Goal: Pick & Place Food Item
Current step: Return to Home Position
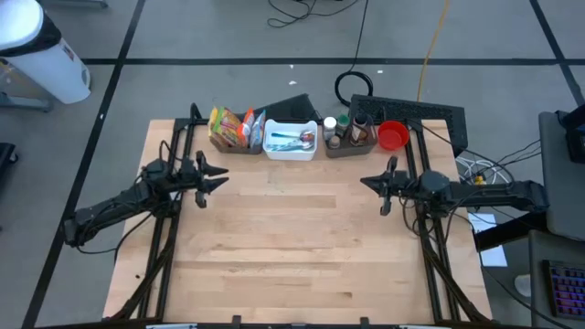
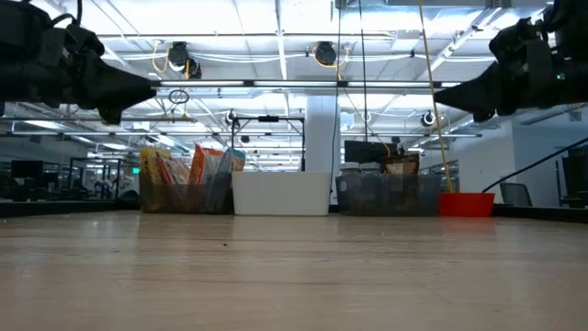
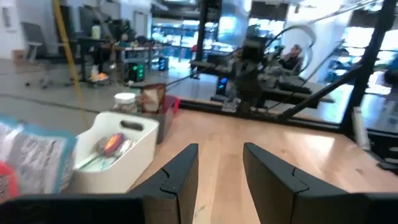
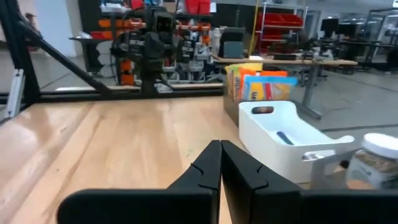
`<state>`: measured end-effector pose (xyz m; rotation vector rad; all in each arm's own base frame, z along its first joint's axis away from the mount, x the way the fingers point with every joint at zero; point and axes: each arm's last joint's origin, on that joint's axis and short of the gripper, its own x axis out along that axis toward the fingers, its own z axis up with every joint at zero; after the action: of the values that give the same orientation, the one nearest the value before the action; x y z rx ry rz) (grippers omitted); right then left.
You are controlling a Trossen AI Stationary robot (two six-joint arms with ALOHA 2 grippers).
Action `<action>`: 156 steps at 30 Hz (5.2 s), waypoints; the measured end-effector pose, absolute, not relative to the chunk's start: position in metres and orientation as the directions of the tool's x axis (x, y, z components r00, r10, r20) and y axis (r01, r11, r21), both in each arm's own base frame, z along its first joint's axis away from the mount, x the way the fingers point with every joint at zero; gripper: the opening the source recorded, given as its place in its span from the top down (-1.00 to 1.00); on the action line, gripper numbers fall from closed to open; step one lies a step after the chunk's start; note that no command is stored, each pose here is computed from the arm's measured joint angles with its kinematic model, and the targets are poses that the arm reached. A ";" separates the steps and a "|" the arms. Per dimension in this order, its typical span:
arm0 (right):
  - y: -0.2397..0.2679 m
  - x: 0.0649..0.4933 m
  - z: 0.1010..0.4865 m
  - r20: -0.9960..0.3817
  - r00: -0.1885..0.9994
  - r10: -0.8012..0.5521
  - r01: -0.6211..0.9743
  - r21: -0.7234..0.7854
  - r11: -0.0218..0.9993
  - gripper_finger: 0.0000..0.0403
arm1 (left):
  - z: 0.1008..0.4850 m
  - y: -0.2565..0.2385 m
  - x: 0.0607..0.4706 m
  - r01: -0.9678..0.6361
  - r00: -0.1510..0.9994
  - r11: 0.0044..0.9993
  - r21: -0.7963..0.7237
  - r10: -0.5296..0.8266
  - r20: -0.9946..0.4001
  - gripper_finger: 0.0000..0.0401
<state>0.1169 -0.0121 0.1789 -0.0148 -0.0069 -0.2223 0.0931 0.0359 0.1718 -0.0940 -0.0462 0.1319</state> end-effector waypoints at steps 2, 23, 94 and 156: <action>-0.012 0.117 0.175 0.019 0.978 -0.208 0.208 -0.012 0.978 1.00 | 0.173 0.035 0.093 -0.095 0.994 0.992 -0.087 0.100 0.049 0.32; -0.017 0.112 0.170 -0.018 0.983 -0.182 0.181 -0.054 0.982 1.00 | 0.170 0.034 0.093 -0.058 0.998 0.997 -0.049 0.059 0.014 0.32; -0.020 0.094 0.174 0.048 0.960 -0.276 0.278 -0.034 0.960 1.00 | 0.164 0.036 0.097 -0.082 0.995 0.993 -0.082 0.078 -0.055 0.32; -0.020 0.094 0.174 0.048 0.960 -0.275 0.277 -0.034 0.960 1.00 | 0.164 0.036 0.097 -0.083 0.995 0.993 -0.081 0.079 -0.054 0.32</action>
<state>0.0944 -0.0199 0.1737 -0.0406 -0.0433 -0.2800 0.0974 0.0365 0.1640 -0.0835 0.0507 0.0813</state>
